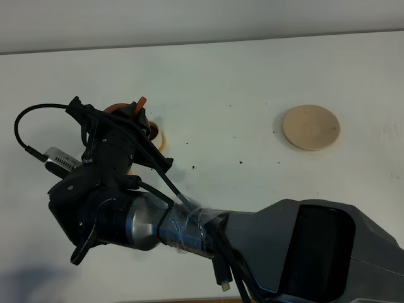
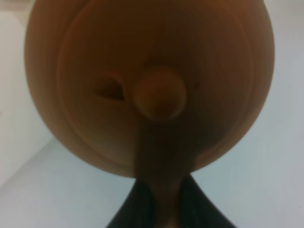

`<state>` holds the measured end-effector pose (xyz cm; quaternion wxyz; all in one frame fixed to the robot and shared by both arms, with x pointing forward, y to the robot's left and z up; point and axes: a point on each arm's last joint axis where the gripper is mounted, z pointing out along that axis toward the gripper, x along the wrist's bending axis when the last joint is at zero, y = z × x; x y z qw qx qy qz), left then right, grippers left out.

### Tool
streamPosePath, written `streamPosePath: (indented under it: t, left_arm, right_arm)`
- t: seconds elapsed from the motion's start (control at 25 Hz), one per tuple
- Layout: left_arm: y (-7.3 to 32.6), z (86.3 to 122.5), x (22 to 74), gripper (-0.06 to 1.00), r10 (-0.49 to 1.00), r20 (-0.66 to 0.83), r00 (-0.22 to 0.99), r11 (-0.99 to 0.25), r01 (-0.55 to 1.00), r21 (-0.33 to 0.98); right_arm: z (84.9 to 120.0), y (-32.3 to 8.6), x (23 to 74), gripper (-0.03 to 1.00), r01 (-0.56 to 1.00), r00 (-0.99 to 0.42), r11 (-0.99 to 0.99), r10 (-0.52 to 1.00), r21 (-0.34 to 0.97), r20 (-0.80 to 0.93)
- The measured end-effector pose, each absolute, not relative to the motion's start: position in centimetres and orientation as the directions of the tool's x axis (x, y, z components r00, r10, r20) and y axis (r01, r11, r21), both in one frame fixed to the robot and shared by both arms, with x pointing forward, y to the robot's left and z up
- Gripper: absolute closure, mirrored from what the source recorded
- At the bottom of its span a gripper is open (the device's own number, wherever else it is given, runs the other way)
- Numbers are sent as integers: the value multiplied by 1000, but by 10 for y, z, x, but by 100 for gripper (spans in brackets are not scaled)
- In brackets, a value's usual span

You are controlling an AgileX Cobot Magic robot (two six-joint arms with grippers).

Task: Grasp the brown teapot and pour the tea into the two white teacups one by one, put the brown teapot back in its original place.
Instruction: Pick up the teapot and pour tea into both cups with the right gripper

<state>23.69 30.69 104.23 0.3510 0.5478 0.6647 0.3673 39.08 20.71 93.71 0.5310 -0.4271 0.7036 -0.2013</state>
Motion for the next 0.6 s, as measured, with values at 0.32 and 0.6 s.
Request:
streamPosePath:
  t: [0.32,0.6]
  left_arm:
    - [307,1042,237,66,986,-64,-153,130,470,873]
    - [307,1042,237,66,986,-64,-153,130,470,873]
  right_arm:
    - [938,208,391,84,-381,-39,510,-842,-771,-538]
    - [939,209,391,84,-383,-22,502,-844,-775,-536]
